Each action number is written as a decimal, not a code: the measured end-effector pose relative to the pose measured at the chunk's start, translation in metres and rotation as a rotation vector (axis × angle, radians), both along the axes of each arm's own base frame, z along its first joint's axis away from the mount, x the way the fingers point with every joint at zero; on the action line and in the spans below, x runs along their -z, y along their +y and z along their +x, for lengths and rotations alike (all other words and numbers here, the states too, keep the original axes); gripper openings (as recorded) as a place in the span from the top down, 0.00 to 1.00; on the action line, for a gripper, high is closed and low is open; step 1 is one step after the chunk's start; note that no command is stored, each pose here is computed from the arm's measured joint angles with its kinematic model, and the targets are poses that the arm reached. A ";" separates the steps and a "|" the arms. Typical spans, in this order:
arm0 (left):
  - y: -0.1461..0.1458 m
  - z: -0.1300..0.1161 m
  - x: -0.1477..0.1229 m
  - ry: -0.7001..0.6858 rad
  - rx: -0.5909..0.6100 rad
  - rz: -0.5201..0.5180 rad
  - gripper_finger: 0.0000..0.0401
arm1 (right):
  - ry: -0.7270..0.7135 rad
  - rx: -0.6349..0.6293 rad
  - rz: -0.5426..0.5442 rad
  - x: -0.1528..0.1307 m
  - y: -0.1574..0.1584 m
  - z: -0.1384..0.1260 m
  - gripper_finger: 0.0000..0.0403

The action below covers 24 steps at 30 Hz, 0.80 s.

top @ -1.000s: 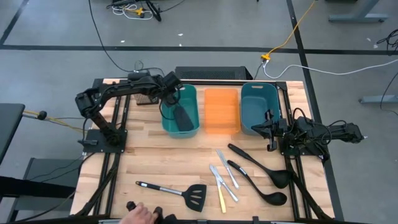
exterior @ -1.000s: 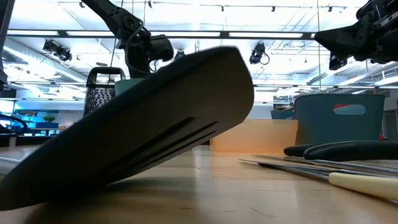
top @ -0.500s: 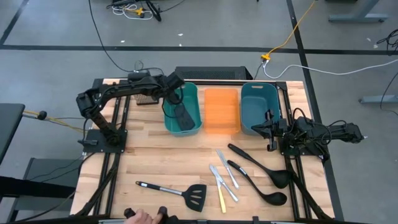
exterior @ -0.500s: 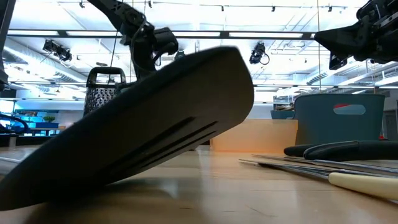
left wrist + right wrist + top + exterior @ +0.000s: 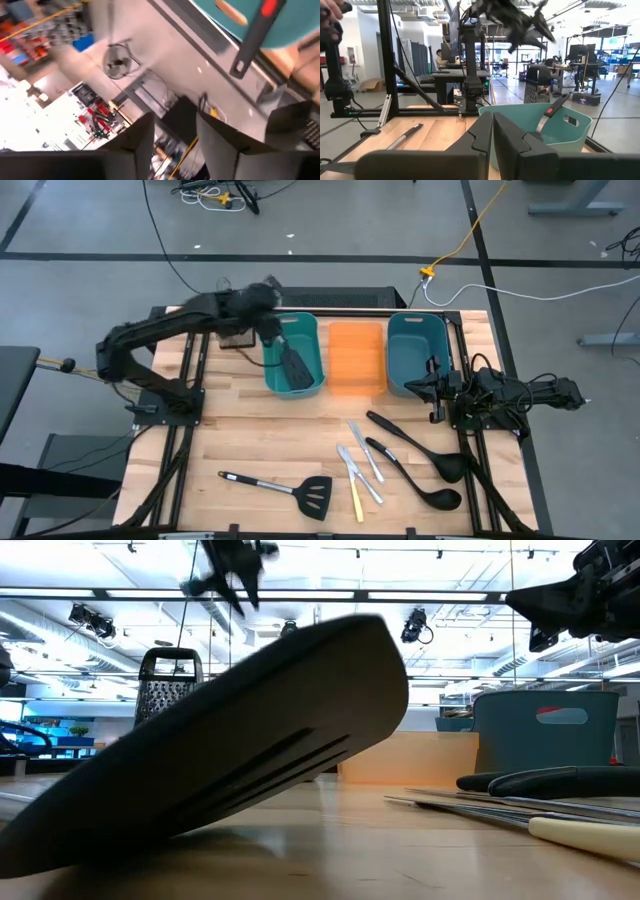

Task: Pick & Place Kitchen Items
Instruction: Put the yellow knife into the orange container

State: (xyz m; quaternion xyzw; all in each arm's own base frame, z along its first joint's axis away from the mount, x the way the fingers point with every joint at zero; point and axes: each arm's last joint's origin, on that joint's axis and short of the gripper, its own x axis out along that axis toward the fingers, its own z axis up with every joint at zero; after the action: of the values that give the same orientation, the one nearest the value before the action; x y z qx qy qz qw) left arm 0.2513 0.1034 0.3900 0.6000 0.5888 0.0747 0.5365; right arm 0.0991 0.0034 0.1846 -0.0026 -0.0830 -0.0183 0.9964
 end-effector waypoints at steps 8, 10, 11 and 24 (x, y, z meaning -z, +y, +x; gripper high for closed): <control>-0.038 -0.071 -0.065 -0.565 -0.030 -0.487 0.96 | -0.020 0.002 -0.011 -0.002 0.000 0.000 0.94; -0.044 -0.085 -0.071 -0.666 -0.042 -0.656 0.98 | -0.022 0.003 -0.011 -0.002 0.000 0.000 0.94; -0.046 -0.091 -0.074 -0.710 -0.041 -0.728 0.98 | -0.023 0.002 -0.011 -0.002 0.000 0.000 0.94; -0.064 -0.118 -0.034 -1.137 0.037 -1.150 0.99 | -0.036 0.002 -0.010 -0.003 0.000 -0.001 0.94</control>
State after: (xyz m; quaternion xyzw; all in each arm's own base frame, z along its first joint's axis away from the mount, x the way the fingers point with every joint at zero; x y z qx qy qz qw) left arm 0.1335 0.0398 0.4243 0.1099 0.1621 0.0450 0.9796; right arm 0.0984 0.0033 0.1881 -0.0074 -0.1009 -0.0190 0.9947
